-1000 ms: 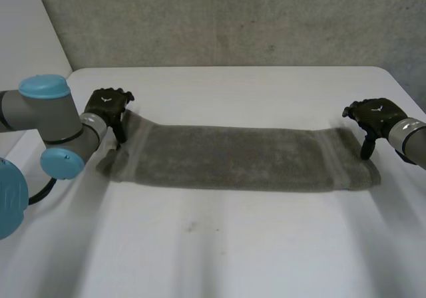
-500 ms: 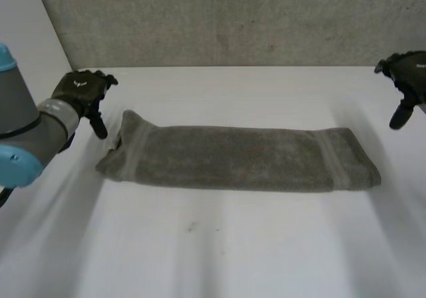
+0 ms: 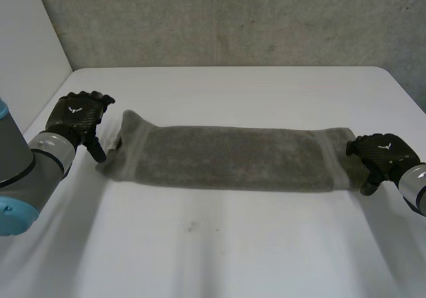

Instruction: Fold the towel.

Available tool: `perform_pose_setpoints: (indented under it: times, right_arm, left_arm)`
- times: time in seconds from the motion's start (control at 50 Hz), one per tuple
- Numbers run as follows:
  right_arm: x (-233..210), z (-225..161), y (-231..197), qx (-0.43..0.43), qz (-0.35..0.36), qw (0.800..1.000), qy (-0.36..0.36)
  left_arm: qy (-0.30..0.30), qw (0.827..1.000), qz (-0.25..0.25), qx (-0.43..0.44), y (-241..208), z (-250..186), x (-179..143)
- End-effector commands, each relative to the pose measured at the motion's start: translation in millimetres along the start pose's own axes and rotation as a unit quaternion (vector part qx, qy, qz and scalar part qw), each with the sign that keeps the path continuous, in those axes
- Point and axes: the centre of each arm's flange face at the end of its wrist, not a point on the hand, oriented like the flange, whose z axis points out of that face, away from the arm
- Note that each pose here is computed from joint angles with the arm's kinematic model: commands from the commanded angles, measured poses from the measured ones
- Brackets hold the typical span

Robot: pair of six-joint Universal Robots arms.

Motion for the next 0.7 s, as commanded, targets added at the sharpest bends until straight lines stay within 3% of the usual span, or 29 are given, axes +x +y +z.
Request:
perform_pose_setpoints:
  times: [0.02, 0.24, 0.36, 0.44, 0.54, 0.58, 0.62, 0.68, 0.7]
  right_arm:
    - [-2, 9, 10, -0.011, -0.016, 1.000, -0.001]
    - [12, 20, 16, -0.025, -0.034, 0.999, 0.031]
    - [61, 20, 23, -0.058, -0.058, 0.990, 0.116]
    - [111, 14, 20, -0.079, -0.120, 0.972, 0.183]
    - [129, 8, -6, -0.081, -0.183, 0.957, 0.209]
    - [121, 9, -24, -0.062, -0.194, 0.957, 0.205]
    - [76, 10, -83, 0.018, -0.218, 0.960, 0.176]
    - [48, 8, -111, 0.060, -0.223, 0.960, 0.158]
    - [20, 6, -131, 0.094, -0.228, 0.959, 0.138]
  left_arm:
    - [-0.005, 1.000, -0.005, 0.026, -4, -6, 0]
    - [-0.006, 1.000, -0.006, 0.026, -2, -6, 0]
    - [-0.005, 1.000, -0.006, 0.026, -3, -7, 2]
    - [-0.011, 0.999, -0.004, 0.050, -20, -11, -3]
    - [-0.024, 0.994, 0.002, 0.106, -57, -17, -10]
    - [-0.027, 0.992, 0.003, 0.123, -70, -18, -12]
    - [-0.031, 0.988, 0.004, 0.153, -99, -23, -17]
    - [-0.032, 0.986, 0.001, 0.162, -113, -25, -19]
    - [-0.028, 0.985, -0.007, 0.168, -125, -27, -18]
